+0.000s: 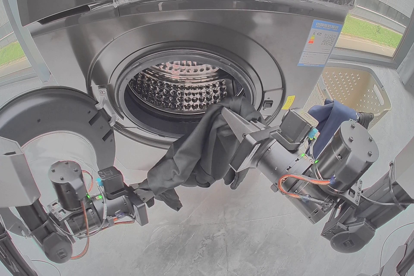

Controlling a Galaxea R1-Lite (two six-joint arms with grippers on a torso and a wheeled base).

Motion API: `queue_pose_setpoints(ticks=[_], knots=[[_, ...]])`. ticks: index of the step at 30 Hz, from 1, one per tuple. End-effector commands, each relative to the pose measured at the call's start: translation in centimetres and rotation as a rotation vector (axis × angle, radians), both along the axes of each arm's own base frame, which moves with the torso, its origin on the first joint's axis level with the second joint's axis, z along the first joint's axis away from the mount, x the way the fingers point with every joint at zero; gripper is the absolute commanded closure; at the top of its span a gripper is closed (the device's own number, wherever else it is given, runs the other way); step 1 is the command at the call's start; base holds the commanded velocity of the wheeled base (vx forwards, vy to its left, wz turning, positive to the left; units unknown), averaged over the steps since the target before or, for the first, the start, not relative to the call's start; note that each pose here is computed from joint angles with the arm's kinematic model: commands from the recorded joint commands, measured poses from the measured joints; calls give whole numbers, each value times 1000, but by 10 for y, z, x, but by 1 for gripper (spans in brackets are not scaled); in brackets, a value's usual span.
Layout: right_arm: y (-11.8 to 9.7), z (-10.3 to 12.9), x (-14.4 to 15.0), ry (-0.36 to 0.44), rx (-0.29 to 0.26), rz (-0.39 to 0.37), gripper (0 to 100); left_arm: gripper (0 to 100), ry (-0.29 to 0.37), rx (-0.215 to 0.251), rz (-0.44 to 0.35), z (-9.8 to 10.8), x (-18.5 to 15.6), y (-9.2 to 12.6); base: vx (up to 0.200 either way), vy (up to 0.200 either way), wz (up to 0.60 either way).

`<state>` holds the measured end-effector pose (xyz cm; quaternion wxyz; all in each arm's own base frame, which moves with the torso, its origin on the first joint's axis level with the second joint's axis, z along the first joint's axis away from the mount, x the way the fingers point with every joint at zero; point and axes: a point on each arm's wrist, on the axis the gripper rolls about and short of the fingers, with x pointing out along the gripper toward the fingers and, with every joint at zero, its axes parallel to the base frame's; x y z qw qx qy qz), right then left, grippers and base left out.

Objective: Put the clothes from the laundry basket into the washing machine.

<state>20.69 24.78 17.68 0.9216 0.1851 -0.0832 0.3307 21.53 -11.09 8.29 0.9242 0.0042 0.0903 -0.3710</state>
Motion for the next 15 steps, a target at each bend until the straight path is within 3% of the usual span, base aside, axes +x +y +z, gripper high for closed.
queue_pose_setpoints(ticks=[1, 6, 8, 9, 15], knots=[[-9, -12, 4, 26, -44, -28, 100, 100, -113, -74, -6, 35, -34, 16, 0, 0, 0], [-13, -25, 0, 62, -89, -21, 100, 100, -205, -161, -5, 62, -41, 19, 0, 0, 0], [-14, -25, 0, 63, -91, -21, 100, 100, -208, -162, -2, 62, -41, 19, 0, 0, 0], [-15, -30, -2, 74, -107, -11, 100, 100, -258, -190, -1, 74, -39, 18, 0, 0, 0], [-12, -42, -1, 101, -143, 2, 100, 100, -314, -225, -3, 88, -34, 16, 0, 0, 0]])
